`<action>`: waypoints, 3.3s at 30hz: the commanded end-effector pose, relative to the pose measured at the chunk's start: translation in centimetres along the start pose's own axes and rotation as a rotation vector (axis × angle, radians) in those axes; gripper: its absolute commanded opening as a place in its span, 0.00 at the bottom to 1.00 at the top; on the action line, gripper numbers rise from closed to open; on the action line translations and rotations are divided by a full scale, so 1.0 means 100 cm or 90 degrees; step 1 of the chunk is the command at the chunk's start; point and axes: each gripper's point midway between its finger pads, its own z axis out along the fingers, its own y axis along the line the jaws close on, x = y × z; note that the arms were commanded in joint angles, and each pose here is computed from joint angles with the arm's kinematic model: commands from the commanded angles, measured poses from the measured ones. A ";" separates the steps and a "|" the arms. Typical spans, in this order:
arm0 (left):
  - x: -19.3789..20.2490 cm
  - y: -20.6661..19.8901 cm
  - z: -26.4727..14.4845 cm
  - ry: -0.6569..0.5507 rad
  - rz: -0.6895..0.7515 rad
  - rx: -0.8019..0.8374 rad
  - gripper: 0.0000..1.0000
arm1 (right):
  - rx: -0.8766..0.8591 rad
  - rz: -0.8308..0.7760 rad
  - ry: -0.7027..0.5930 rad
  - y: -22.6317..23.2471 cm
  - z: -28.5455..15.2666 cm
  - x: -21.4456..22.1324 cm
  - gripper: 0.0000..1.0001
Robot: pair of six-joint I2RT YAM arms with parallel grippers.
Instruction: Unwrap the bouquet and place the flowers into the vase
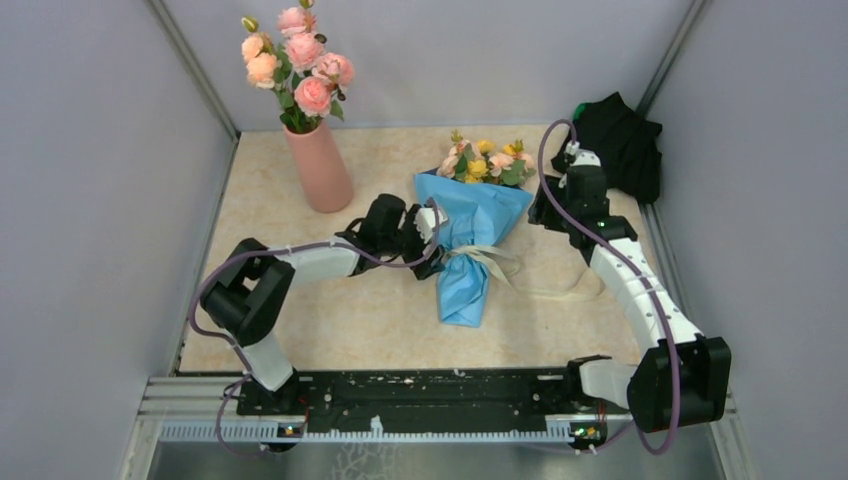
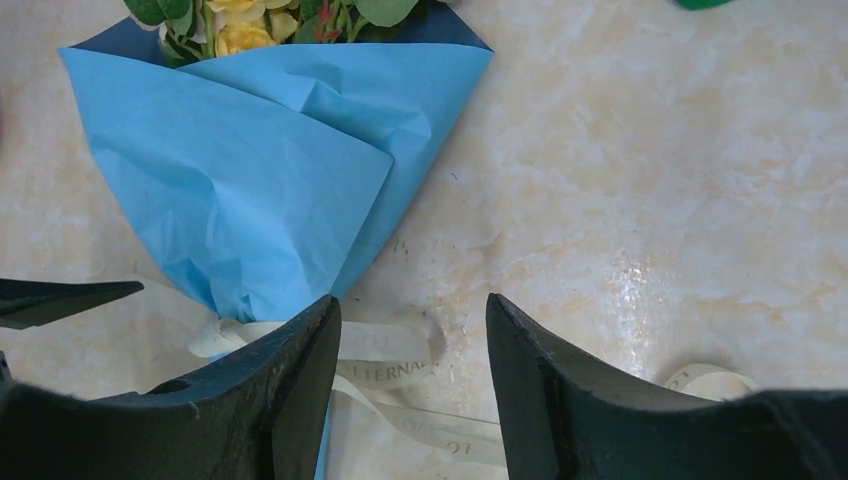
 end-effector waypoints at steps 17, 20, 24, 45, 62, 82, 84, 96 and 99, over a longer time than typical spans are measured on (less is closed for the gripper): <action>-0.037 0.000 0.028 -0.059 0.002 0.061 0.86 | 0.036 -0.009 -0.015 -0.011 0.004 0.002 0.56; -0.038 0.001 0.029 -0.062 0.002 0.058 0.75 | 0.039 -0.009 -0.013 -0.012 0.003 0.004 0.56; -0.039 0.000 0.031 -0.064 -0.001 0.065 0.62 | 0.038 -0.009 -0.013 -0.012 0.003 0.005 0.56; -0.044 0.003 0.032 -0.070 -0.024 0.057 0.00 | 0.012 -0.003 -0.012 -0.006 0.001 0.010 0.56; -0.024 0.015 0.017 -0.028 -0.048 -0.023 0.00 | -0.224 0.004 0.091 0.130 0.072 0.032 0.57; -0.033 0.068 -0.069 0.057 -0.087 -0.318 0.00 | -0.185 -0.010 0.192 0.122 0.131 0.094 0.57; -0.042 0.076 -0.089 0.050 -0.088 -0.368 0.00 | -0.185 -0.010 0.195 0.121 0.132 0.096 0.57; -0.093 0.095 -0.216 -0.055 -0.143 -0.620 0.00 | -0.174 -0.025 0.203 0.115 0.129 0.100 0.57; -0.110 0.092 -0.252 -0.100 -0.153 -0.659 0.00 | -0.178 -0.024 0.201 0.115 0.128 0.100 0.57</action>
